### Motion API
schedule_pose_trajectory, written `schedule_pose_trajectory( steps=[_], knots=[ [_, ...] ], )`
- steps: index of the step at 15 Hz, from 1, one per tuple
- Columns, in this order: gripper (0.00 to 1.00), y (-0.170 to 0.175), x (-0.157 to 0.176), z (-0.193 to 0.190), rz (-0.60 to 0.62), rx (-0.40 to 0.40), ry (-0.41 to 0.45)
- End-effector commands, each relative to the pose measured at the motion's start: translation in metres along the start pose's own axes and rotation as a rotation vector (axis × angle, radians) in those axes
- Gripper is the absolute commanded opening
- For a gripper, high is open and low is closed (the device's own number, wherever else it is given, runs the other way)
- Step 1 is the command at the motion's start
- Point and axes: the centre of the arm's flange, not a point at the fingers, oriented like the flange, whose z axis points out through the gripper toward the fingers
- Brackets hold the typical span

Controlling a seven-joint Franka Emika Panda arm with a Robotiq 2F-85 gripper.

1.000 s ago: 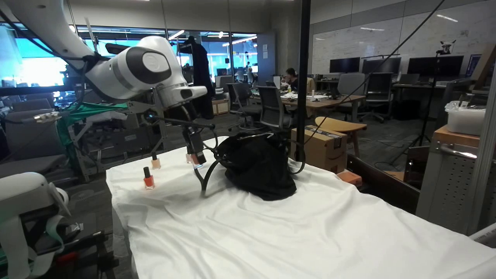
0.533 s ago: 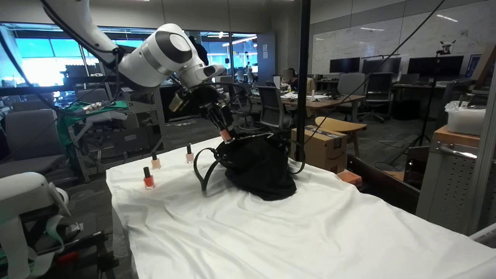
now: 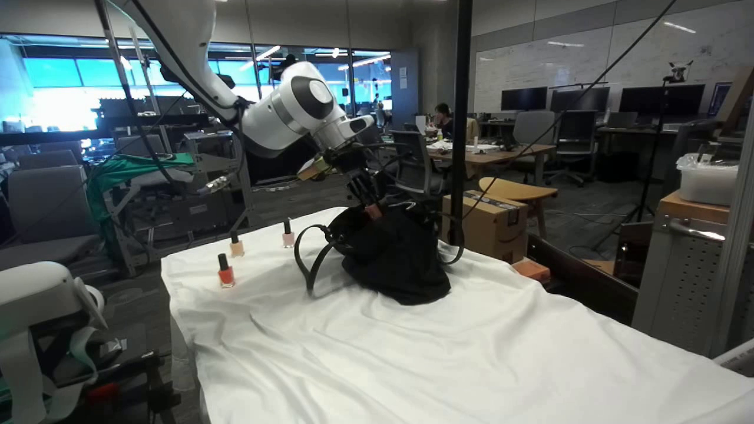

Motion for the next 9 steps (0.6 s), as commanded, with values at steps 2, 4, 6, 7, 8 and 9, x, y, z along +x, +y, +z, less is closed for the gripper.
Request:
schedule_pose_trajectory(
  steps=[2, 4, 6, 7, 8, 9],
  knots=[
    [0.15, -0.002, 0.044, 0.035, -0.056, 0.042, -0.005],
    [0.15, -0.001, 0.051, 0.044, -0.074, 0.058, -0.011],
    [0.15, -0.003, 0.057, 0.051, -0.091, 0.072, -0.008],
    [0.15, -0.004, 0.059, 0.054, -0.102, 0.077, -0.008],
    [0.17, -0.005, 0.061, 0.055, -0.106, 0.084, -0.006],
    [0.65, -0.006, 0.062, 0.057, -0.112, 0.089, -0.006]
  ],
)
